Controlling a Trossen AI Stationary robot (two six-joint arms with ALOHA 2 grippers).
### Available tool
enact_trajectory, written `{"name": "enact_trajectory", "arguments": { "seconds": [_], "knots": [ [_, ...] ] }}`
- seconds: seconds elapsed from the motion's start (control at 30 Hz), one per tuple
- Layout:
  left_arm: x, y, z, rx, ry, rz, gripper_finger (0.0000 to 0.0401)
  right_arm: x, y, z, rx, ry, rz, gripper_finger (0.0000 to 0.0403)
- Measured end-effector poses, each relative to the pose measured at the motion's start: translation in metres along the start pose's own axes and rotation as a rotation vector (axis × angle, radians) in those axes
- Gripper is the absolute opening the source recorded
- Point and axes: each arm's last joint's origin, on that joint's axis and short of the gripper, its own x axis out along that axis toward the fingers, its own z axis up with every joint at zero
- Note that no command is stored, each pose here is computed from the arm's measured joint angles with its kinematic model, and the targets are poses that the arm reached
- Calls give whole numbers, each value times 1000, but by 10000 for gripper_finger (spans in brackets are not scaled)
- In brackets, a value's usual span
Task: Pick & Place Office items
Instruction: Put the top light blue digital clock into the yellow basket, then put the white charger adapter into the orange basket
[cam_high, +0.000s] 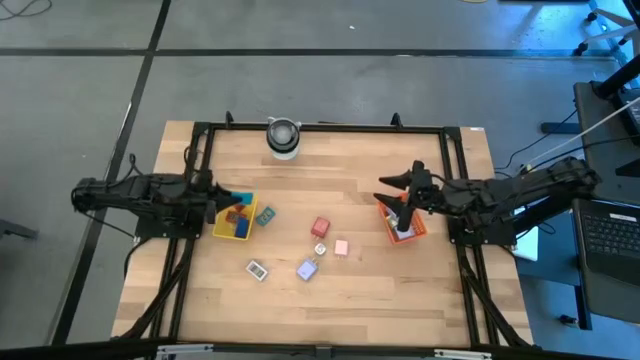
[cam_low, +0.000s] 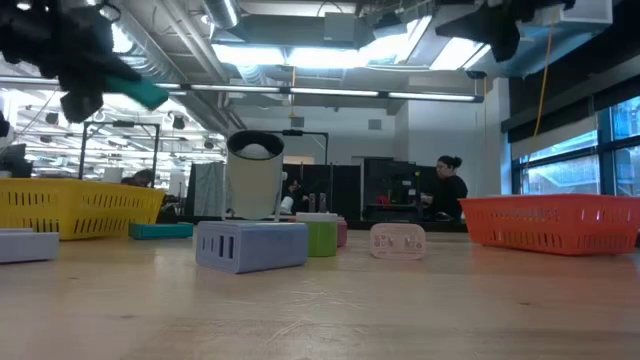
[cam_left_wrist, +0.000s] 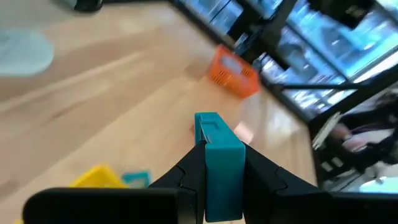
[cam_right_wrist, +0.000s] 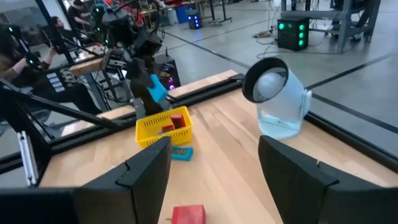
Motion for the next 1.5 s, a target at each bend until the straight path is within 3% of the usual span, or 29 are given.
{"name": "enact_trajectory", "arguments": {
  "seconds": [0.43, 0.67, 0.93, 1.2, 1.5],
  "knots": [
    [4, 15, -24, -156, 270, 238, 61, 0, 0, -3, -1, 7, 15, 244],
    [14, 12, -30, -254, 334, 315, 61, 1, 0, -3, -6, 9, 17, 244],
    [27, 11, -37, -280, 394, 452, 65, 5, 1, -7, -25, 26, 12, 244],
    [36, 12, -41, -267, 412, 532, 104, 9, 3, -11, -48, 46, 5, 244],
    [41, 6, -38, -258, 374, 456, 176, 15, 4, -17, -40, 66, -34, 244]
  ]
}}
